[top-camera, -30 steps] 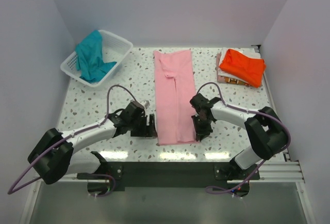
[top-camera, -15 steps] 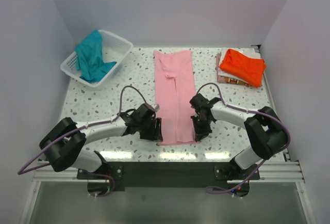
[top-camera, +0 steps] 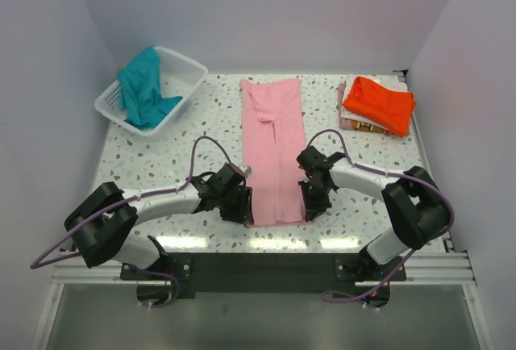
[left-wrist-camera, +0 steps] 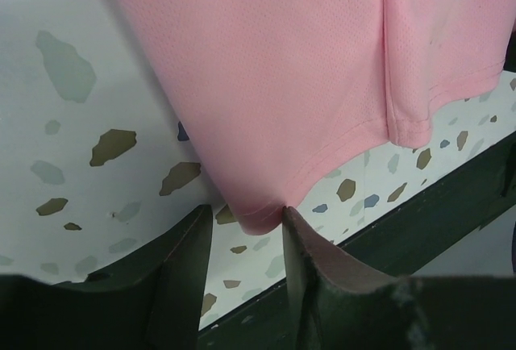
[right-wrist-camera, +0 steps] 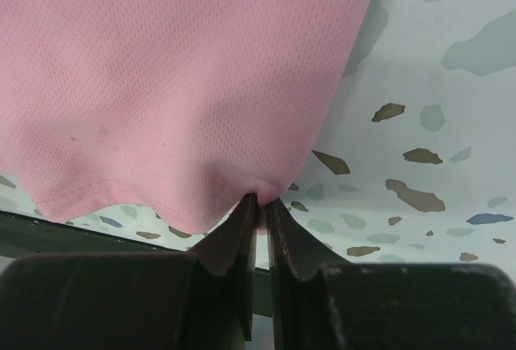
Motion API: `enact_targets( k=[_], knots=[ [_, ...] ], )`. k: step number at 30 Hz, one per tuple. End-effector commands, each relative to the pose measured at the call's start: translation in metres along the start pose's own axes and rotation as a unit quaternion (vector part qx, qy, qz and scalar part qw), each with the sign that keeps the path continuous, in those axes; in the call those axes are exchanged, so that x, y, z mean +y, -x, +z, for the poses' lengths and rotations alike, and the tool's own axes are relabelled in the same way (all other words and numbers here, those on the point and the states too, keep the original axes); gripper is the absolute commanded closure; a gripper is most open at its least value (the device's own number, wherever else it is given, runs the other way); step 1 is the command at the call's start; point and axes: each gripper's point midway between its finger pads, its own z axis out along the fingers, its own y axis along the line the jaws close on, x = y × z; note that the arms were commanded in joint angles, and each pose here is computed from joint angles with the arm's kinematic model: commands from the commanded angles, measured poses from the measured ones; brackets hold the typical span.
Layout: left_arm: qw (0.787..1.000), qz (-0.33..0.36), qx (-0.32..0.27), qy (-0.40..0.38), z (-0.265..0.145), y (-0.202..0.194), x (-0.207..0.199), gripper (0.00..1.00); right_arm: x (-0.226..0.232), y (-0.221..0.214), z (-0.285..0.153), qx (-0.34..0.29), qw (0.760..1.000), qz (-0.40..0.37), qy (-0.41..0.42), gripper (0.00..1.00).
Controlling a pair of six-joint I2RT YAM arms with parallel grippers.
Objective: Fold and stack the t-shirts
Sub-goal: Fold the tshirt
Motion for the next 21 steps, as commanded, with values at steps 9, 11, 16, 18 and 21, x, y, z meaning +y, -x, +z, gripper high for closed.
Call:
enact_targets(
  k=[9, 11, 16, 18, 21],
  knots=[
    [0.999, 0.006, 0.031, -0.013, 0.017, -0.009, -0.003, 0.91, 0.007, 0.006, -0.006, -0.019, 1.0, 0.002, 0.013, 0.89],
    [0.999, 0.006, 0.031, -0.009, 0.017, -0.008, -0.002, 1.0, 0.008, 0.007, -0.009, -0.02, 1.0, 0.001, 0.014, 0.91],
    [1.0, 0.004, -0.001, 0.01, 0.005, 0.005, -0.002, 1.0, 0.01, 0.008, -0.025, -0.029, 0.999, -0.004, 0.017, 1.0],
    [1.0, 0.003, -0.02, 0.008, -0.002, 0.016, -0.009, 1.0, 0.013, 0.011, -0.032, -0.037, 0.999, -0.006, 0.018, 1.0],
    [0.999, 0.003, -0.051, 0.008, -0.015, 0.034, -0.02, 1.0, 0.015, 0.015, -0.047, -0.047, 0.999, -0.007, 0.018, 1.0]
  ],
)
